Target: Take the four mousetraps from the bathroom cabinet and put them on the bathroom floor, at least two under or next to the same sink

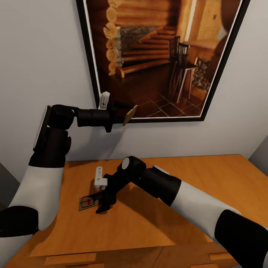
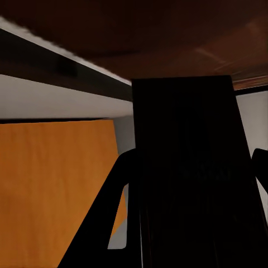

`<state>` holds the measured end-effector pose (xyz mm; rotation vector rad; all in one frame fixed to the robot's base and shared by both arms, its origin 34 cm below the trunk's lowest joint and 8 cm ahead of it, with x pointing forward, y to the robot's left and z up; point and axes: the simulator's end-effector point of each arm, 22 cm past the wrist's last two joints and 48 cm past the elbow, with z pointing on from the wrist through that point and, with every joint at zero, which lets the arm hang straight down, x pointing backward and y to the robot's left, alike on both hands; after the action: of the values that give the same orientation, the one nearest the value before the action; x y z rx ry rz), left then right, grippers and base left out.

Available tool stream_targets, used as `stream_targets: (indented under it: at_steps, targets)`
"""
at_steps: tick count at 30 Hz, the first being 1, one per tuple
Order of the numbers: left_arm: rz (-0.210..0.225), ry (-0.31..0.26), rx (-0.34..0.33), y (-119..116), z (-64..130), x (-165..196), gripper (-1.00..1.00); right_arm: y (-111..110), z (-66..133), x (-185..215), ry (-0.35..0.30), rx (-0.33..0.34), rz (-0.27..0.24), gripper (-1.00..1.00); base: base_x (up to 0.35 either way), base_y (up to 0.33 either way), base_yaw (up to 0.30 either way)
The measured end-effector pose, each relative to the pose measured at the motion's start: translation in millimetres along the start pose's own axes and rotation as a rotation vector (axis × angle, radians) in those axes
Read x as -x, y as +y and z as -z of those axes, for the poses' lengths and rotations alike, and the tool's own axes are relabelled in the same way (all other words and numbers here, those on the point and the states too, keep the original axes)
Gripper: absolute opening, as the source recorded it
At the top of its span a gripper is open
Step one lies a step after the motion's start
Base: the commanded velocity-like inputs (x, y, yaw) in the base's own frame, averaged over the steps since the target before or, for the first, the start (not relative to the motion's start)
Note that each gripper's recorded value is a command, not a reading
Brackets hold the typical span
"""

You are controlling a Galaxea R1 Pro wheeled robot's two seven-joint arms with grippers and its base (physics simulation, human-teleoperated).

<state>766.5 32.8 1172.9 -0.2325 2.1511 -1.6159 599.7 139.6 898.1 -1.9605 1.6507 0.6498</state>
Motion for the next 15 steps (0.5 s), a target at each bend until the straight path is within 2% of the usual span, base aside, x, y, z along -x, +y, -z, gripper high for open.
stream_targets:
  at_steps: [15]
  targets:
    - [0.0, 0.0, 0.0, 0.0, 0.0, 0.0, -1.0, -1.2, 0.3, -0.3, 0.0, -0.002, -0.001, 1.0, 0.0, 0.0, 0.0]
